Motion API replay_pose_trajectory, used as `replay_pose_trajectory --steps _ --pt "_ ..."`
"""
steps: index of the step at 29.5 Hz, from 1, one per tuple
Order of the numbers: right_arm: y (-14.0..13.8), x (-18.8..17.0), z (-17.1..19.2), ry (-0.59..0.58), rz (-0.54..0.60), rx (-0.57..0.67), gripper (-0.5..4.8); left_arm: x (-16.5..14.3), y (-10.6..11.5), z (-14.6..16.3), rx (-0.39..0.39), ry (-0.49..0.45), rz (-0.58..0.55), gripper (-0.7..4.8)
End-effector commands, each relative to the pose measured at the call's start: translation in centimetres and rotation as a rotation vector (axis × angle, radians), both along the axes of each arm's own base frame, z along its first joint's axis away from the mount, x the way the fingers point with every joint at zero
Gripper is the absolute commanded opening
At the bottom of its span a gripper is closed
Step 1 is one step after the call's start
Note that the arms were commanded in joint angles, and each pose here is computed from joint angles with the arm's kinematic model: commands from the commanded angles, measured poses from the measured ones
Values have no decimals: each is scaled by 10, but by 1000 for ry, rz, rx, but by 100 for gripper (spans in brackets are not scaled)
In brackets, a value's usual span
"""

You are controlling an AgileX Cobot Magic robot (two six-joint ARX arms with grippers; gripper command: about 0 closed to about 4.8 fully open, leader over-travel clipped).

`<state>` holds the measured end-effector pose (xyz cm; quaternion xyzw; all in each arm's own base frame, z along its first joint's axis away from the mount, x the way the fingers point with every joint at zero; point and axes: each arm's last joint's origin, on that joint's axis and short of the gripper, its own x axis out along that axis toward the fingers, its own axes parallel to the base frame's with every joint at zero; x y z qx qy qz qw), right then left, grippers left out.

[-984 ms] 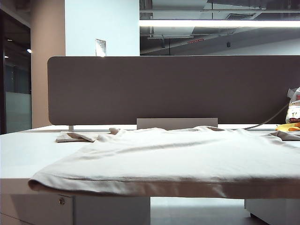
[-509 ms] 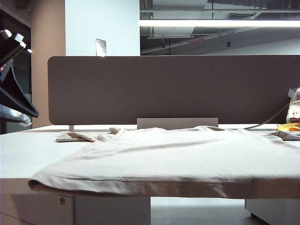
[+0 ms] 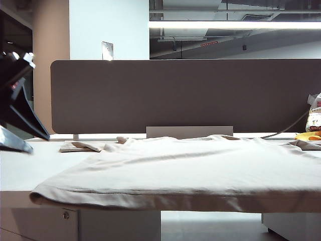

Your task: Fold the bottom side of the T-shirt horizontally towards the center, about one-third of the way, then fold the sleeve back towards the center, creating a straight line along the edge of the T-shirt, and finally fold the bottom of the T-shirt up towards the top, creating a neat rectangle.

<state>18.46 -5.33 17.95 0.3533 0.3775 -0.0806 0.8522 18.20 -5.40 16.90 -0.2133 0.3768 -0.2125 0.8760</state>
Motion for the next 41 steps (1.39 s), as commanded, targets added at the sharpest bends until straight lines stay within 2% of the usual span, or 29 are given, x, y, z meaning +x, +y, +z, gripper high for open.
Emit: replay_pose_trajectory --steps 1,5,13,16,19,23,29,34,41 --pt "0 2 -6 38 20 9 191 4 -2 -6 -21 31 -30 159" --pt "-1 4 -11 72 23 18 209 6 -4 -16 -33 91 -58 164" --pt "-1 1 -18 131 48 2 213 5 -5 -28 -50 190 -97 252" --pt "-1 -1 -20 156 61 -8 230 5 -5 -28 -47 197 -99 260" --pt "-1 -2 -21 177 62 -23 280 5 -5 -28 -49 200 -99 293" --pt "-1 -3 -21 183 69 -27 285 4 -5 -29 -46 212 -99 313" --pt "-2 -2 -23 179 72 -24 288 6 -5 -35 -43 237 -98 313" --pt "-2 2 -34 217 92 18 382 10 -7 -42 -65 261 -117 315" --pt "-2 8 -42 208 114 54 377 13 -8 -42 -95 254 -108 315"
